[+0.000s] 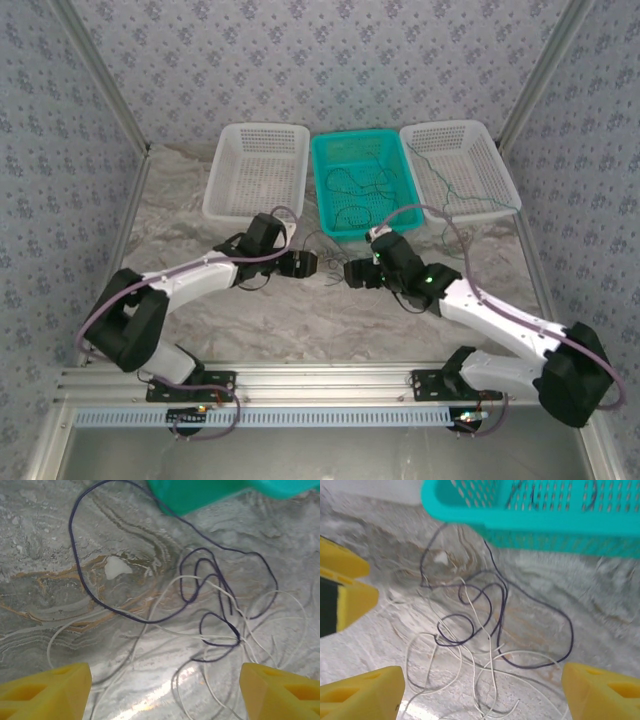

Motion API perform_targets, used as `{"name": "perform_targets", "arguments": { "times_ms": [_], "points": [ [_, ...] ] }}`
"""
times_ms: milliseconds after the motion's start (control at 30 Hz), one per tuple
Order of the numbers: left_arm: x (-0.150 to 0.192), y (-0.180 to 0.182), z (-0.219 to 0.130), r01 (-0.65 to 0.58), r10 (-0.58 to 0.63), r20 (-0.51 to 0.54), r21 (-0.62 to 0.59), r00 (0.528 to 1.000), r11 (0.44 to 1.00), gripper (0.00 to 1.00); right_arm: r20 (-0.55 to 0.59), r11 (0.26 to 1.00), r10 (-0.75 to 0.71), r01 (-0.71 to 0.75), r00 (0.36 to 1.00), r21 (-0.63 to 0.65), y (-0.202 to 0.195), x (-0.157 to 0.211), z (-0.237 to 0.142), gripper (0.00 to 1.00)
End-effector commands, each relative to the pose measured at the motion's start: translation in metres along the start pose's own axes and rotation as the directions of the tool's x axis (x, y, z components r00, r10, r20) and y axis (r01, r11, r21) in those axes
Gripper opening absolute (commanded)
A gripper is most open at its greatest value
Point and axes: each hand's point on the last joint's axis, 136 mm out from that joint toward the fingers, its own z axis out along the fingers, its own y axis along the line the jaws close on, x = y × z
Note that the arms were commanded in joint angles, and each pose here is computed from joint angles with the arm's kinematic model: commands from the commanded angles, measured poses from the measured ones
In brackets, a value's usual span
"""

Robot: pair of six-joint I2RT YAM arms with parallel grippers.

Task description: Untangle the cables

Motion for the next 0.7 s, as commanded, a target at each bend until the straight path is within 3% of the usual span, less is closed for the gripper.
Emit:
{"name": "perform_targets", "arguments": {
  "times_ms": [0,200,333,433,533,667],
  "points": [
    [-0.021,0.002,0.010,0.068,-0.066,0.077,-0.015,0.995,0.998,0.77,0.019,1.000,0.013,-0.013,1.000,0.009,0.008,0.001,0.024,0.84],
    [-0.028,0.027,0.028,0.165,-0.148,0.138,-0.116,0.979,0.979,0.80,-0.050,0.979,-0.194,0.197,0.980,0.048,0.021,0.026,0.063,0.85],
    [-0.034,0.034,0.034,0.175,-0.151,0.167,-0.138,0.974,0.975,0.82,-0.080,0.969,-0.244,0.245,0.967,0.010,0.026,0.049,0.086,0.78],
    [-0.036,0.034,0.037,0.170,-0.146,0.171,-0.135,0.974,0.976,0.82,-0.126,0.953,-0.299,0.301,0.946,-0.002,0.024,0.072,0.100,0.63],
    [-0.038,0.032,0.035,0.161,-0.137,0.176,-0.131,0.975,0.978,0.82,-0.145,0.941,-0.336,0.337,0.931,-0.016,0.025,0.088,0.103,0.35],
    [-0.038,0.030,0.030,0.148,-0.124,0.184,-0.122,0.975,0.981,0.82,-0.171,0.940,-0.341,0.340,0.925,-0.034,0.020,0.110,0.095,0.09]
  ]
}}
